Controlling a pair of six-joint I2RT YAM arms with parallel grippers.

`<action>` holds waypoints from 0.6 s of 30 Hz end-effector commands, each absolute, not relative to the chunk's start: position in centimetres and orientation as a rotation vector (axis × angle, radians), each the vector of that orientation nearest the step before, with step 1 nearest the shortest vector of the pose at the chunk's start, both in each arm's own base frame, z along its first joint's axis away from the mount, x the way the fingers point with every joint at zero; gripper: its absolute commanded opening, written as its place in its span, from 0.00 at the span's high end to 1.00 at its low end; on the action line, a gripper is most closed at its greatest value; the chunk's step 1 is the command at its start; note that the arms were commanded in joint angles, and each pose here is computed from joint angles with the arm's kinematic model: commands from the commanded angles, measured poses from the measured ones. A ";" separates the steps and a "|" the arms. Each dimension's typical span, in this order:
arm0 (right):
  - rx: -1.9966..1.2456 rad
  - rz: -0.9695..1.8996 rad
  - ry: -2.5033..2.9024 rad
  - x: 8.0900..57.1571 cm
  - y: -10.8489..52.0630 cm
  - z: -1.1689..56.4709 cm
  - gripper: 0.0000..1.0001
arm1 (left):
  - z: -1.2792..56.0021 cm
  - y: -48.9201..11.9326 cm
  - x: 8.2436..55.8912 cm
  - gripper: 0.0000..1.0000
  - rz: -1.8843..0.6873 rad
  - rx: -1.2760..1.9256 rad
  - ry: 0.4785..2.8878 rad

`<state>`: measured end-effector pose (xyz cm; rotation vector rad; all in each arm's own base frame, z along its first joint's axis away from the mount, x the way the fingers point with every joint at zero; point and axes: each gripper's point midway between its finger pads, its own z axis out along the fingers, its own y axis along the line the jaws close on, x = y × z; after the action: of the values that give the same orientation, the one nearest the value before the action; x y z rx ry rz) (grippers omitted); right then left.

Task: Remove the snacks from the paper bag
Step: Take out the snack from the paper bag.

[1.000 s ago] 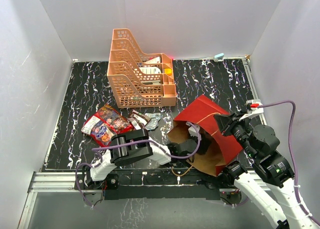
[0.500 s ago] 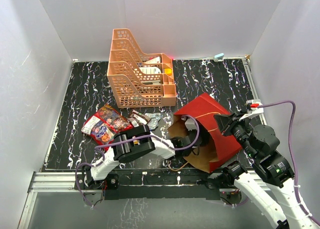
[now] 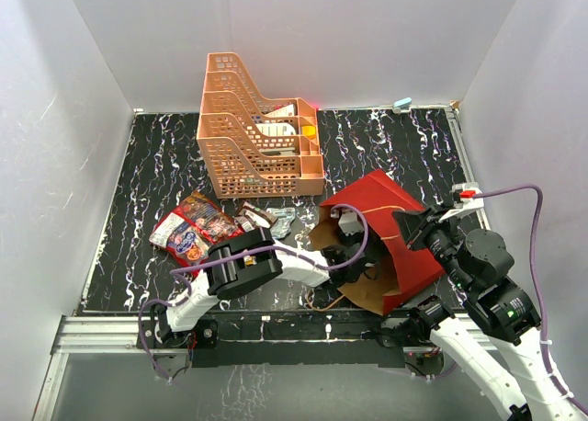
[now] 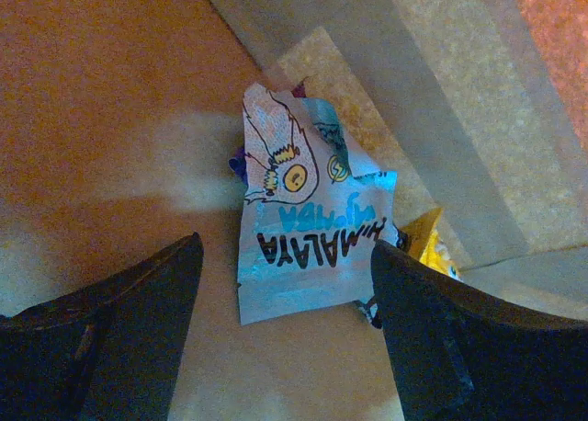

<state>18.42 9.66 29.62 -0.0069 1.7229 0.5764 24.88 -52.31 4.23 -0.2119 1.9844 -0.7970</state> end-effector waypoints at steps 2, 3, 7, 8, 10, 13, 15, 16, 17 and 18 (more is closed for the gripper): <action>-0.015 0.591 1.668 18.6 9.9 30.9 0.92 | 3.6 -49.9 26.2 0.24 -0.626 -0.247 2.002; -0.012 0.591 1.662 18.6 9.8 31.0 0.92 | 3.7 -50.1 26.3 0.23 -0.633 -0.255 2.001; -0.005 0.594 1.638 18.2 9.5 31.6 0.92 | 3.3 -51.3 26.7 0.32 -0.737 -0.285 2.000; -0.007 0.598 1.630 18.1 9.5 31.8 0.92 | 3.4 -51.7 26.6 0.35 -0.764 -0.280 1.989; -0.024 0.611 1.621 17.8 9.6 32.3 0.93 | 3.6 -52.6 26.6 0.39 -0.814 -0.258 1.966; -0.047 0.621 1.622 17.6 9.9 32.7 0.93 | 4.1 -53.7 27.0 0.42 -0.844 -0.231 1.931; -0.051 0.621 1.619 17.5 9.9 32.8 0.93 | 4.3 -54.7 27.0 0.44 -0.871 -0.200 1.919; -0.049 0.620 1.616 17.5 9.8 32.9 0.93 | 4.5 -55.2 27.0 0.47 -0.893 -0.181 1.916; -0.048 0.620 1.612 17.4 9.7 33.0 0.93 | 4.6 -55.9 26.8 0.52 -0.917 -0.159 1.914; -0.048 0.621 1.611 17.3 9.7 33.0 0.93 | 4.7 -56.3 26.7 0.58 -0.937 -0.144 1.912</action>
<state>17.86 9.83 30.01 -0.0309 1.7049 0.5974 26.84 -54.14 3.94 -0.2284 1.9320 -0.8592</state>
